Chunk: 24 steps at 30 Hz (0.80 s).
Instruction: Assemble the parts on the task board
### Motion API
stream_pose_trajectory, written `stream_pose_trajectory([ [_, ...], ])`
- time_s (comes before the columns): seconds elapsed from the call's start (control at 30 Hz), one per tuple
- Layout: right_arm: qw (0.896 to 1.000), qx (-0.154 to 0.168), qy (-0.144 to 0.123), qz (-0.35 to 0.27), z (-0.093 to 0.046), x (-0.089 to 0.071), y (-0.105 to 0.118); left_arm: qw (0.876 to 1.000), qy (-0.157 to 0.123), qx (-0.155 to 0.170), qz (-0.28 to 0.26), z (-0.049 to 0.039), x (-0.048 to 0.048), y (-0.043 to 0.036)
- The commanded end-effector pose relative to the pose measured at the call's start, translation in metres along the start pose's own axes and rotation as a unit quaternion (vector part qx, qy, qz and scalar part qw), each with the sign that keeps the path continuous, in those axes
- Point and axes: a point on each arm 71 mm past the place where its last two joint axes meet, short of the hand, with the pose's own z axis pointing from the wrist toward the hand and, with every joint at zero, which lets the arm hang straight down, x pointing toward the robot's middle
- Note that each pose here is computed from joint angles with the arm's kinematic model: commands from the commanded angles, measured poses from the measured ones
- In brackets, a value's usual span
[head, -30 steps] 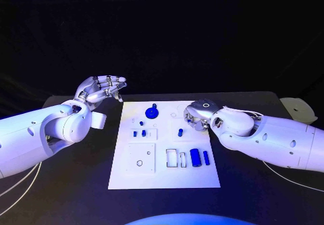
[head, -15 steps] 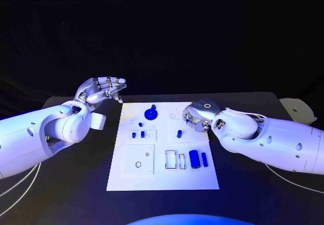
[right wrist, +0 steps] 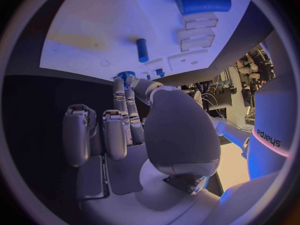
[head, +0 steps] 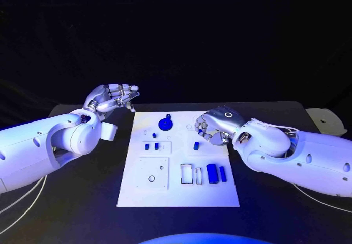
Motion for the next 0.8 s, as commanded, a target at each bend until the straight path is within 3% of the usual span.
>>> stream_pose_trajectory([
  [0.03, 0.999, -0.018, -0.024, 0.027, 0.000, -0.003, 0.016, 1.000, 0.009, 0.003, -0.006, 0.0012, 0.0035, -0.0008],
  [0.2, 0.997, -0.051, -0.027, 0.052, 0.004, 0.001, 0.044, 1.000, 0.012, 0.003, -0.008, 0.0029, 0.0068, -0.0005],
  [0.4, 0.994, -0.080, -0.016, 0.076, 0.010, 0.018, 0.072, 1.000, 0.018, 0.004, -0.011, 0.0051, 0.0130, -0.0003],
  [0.8, 0.989, -0.101, 0.010, 0.103, 0.014, 0.052, 0.100, 1.000, 0.027, 0.004, -0.015, 0.0085, 0.0223, -0.0001],
])
